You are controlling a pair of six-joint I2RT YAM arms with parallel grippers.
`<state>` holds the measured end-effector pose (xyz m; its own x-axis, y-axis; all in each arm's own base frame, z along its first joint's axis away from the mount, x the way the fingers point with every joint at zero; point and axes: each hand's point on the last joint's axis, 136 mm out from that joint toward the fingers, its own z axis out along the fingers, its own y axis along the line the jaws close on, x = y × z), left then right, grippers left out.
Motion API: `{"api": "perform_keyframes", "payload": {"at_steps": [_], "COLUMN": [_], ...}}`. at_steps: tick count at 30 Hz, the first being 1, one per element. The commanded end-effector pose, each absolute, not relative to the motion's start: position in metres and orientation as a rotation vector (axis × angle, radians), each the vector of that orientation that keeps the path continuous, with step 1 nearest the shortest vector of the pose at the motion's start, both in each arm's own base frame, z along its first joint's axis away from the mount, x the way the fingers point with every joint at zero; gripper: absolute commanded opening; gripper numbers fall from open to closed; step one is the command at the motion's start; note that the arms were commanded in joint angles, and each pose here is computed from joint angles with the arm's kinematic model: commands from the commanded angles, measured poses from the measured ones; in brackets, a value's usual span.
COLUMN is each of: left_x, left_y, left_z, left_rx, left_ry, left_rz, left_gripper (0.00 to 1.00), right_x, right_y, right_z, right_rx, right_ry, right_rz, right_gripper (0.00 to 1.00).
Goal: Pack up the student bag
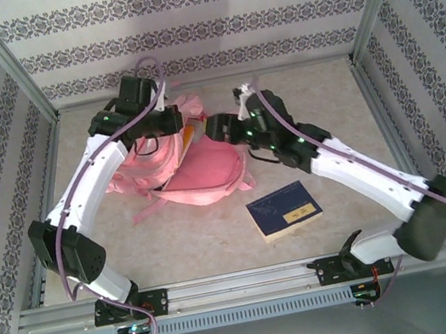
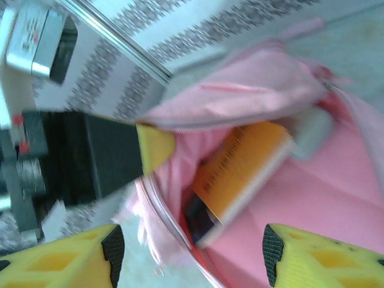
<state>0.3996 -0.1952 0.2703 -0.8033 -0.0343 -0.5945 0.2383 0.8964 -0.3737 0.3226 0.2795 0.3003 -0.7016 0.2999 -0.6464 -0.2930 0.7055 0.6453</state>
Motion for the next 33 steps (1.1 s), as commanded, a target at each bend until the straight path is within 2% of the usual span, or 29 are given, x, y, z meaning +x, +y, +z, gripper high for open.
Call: {"api": "perform_keyframes", "payload": {"at_steps": [1,5,10,11,14,18,21,26,33], "left_x": [0.388,0.358,0.341,0.339,0.338,0.335,0.329,0.317,0.311], "left_y": [-0.214,-0.245,-0.253,-0.255,-0.261,-0.282,-0.31,-0.367,-0.416], "left_z": [0.234,0.192,0.154,0.151,0.154,0.175,0.193,0.187,0.122], "left_rx": [0.147,0.276,0.295,0.307,0.373,0.497,0.627,0.724,0.687], "left_ry": [2.526,2.651,2.719,2.73,2.722,2.683,2.62,2.621,2.786], "left_rz": [-0.626,-0.655,-0.68,-0.674,-0.639,-0.632,-0.635,-0.824,-0.924], "left_gripper": [0.11,0.14,0.16,0.19,0.38,0.53,0.59,0.61,0.62], "right_x": [0.291,0.255,0.206,0.196,0.175,0.159,0.152,0.156,0.173], "right_y": [0.209,0.143,0.088,0.08,0.061,0.057,0.067,0.08,0.078], "right_z": [0.233,0.186,0.128,0.119,0.099,0.078,0.063,0.049,0.038], "right_rx": [0.062,0.352,0.736,0.824,1.04,1.182,1.263,1.356,1.365], "right_ry": [2.389,2.575,2.701,2.703,2.684,2.696,2.712,2.631,2.566], "right_rz": [0.689,0.598,0.512,0.501,0.489,0.513,0.598,0.759,0.815], "right_gripper": [0.63,0.64,0.69,0.71,0.73,0.73,0.74,0.73,0.66]}}
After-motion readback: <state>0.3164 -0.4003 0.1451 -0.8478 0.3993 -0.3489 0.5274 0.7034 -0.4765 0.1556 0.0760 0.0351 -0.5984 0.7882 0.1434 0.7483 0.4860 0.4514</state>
